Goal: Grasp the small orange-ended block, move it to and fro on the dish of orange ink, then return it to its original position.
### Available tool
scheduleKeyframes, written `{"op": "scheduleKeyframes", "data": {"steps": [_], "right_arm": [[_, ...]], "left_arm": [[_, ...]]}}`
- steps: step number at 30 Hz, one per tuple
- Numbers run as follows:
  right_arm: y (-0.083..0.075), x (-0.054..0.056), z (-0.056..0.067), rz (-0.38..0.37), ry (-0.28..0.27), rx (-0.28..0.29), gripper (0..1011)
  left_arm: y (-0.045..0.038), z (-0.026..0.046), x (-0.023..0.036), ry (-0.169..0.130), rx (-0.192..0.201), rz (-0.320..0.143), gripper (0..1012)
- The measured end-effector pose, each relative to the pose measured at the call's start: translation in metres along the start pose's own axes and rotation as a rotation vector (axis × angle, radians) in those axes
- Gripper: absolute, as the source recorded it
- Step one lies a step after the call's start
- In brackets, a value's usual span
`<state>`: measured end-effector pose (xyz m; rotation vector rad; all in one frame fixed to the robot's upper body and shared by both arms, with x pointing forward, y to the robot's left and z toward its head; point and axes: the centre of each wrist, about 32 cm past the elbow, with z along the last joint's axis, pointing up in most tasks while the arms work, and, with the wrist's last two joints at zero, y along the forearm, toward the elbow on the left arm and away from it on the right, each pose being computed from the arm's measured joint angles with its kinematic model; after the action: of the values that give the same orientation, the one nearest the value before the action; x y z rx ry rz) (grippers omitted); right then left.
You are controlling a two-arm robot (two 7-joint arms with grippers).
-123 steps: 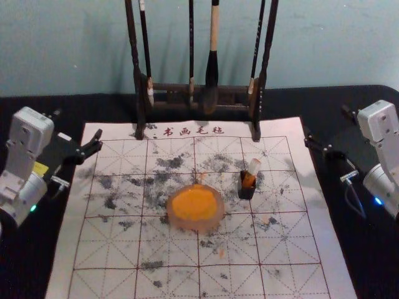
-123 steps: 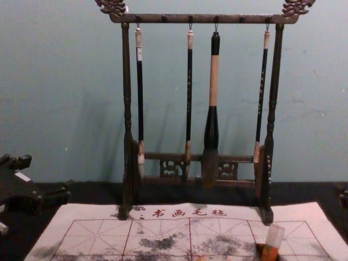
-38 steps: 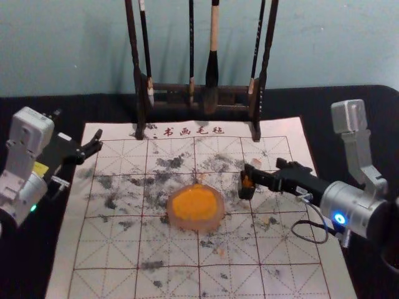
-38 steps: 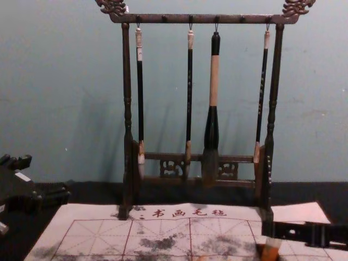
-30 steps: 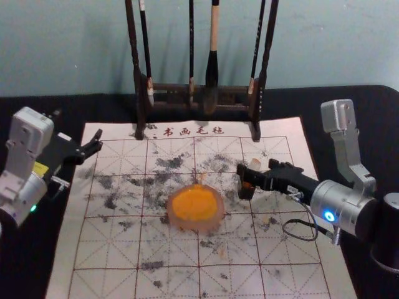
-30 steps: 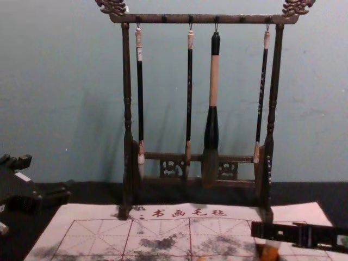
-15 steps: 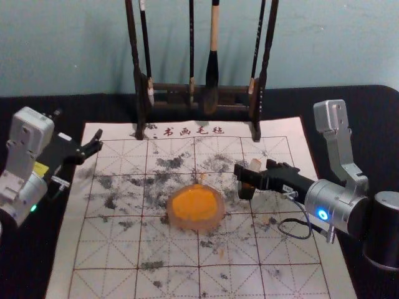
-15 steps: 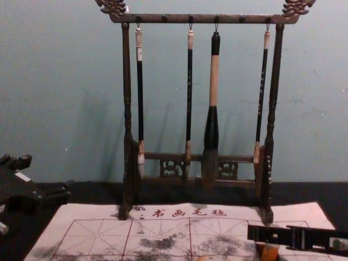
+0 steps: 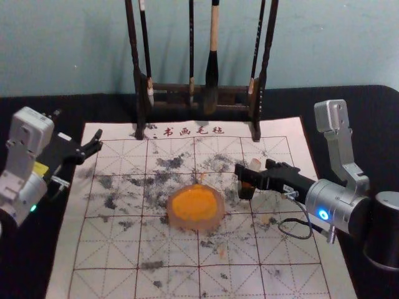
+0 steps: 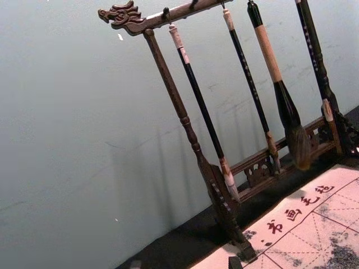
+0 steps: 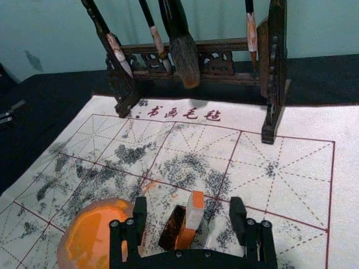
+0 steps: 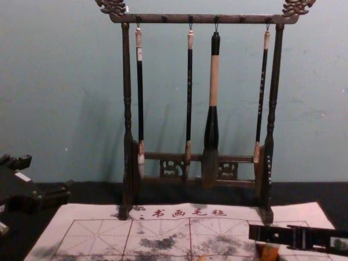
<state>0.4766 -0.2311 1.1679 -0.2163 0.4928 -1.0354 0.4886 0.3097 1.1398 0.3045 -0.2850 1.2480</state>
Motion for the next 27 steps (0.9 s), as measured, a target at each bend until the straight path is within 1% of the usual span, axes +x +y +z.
{"op": "scheduleKeyframes", "data": {"steps": [3,4,6,8,10,11,13,15,16,17,18,21,23,25,26,27], "right_arm": [[-0.0001,0.0001,0.0000,0.000,0.000,0.000,905],[-0.0002,0.0001,0.0000,0.000,0.000,0.000,860],[-0.0002,0.0002,0.0000,0.000,0.000,0.001,824],[-0.0003,0.0002,0.0001,0.000,0.000,0.001,759],[-0.0004,0.0003,0.0001,0.000,0.000,0.001,715],[-0.0004,0.0003,0.0001,0.000,0.000,0.001,654],[-0.0005,0.0003,0.0001,0.000,0.000,0.001,621],[-0.0005,0.0003,0.0001,0.001,0.000,0.002,533],[-0.0005,0.0003,0.0000,0.001,0.000,0.002,512],[-0.0006,0.0003,0.0000,0.001,0.000,0.002,453],[-0.0006,0.0003,0.0000,0.001,0.000,0.002,453],[-0.0006,0.0003,0.0000,0.001,0.000,0.002,332],[-0.0006,0.0003,0.0000,0.002,0.001,0.002,291],[-0.0006,0.0003,0.0000,0.002,0.001,0.002,229],[-0.0006,0.0003,0.0000,0.002,0.001,0.002,174],[-0.0006,0.0003,0.0000,0.002,0.001,0.002,161]], "left_arm": [[0.0000,0.0000,0.0000,0.000,0.000,0.000,1001],[0.0000,0.0000,0.0000,0.000,0.000,0.000,1001],[0.0000,0.0000,0.0000,0.000,0.000,0.000,1001],[0.0000,0.0000,0.0000,0.000,0.000,0.000,1001],[0.0000,0.0000,0.0000,0.000,0.000,0.000,1001],[0.0000,0.0000,0.0000,0.000,0.000,0.000,1001],[0.0000,0.0000,0.0000,0.000,0.000,0.000,1001],[0.0000,0.0000,0.0000,0.000,0.000,0.000,1001],[0.0000,0.0000,0.0000,0.000,0.000,0.000,1001],[0.0000,0.0000,0.0000,0.000,0.000,0.000,1001],[0.0000,0.0000,0.0000,0.000,0.000,0.000,1001],[0.0000,0.0000,0.0000,0.000,0.000,0.000,1001],[0.0000,0.0000,0.0000,0.000,0.000,0.000,1001],[0.0000,0.0000,0.0000,0.000,0.000,0.000,1001],[0.0000,0.0000,0.0000,0.000,0.000,0.000,1001],[0.0000,0.0000,0.0000,0.000,0.000,0.000,1001]]}}
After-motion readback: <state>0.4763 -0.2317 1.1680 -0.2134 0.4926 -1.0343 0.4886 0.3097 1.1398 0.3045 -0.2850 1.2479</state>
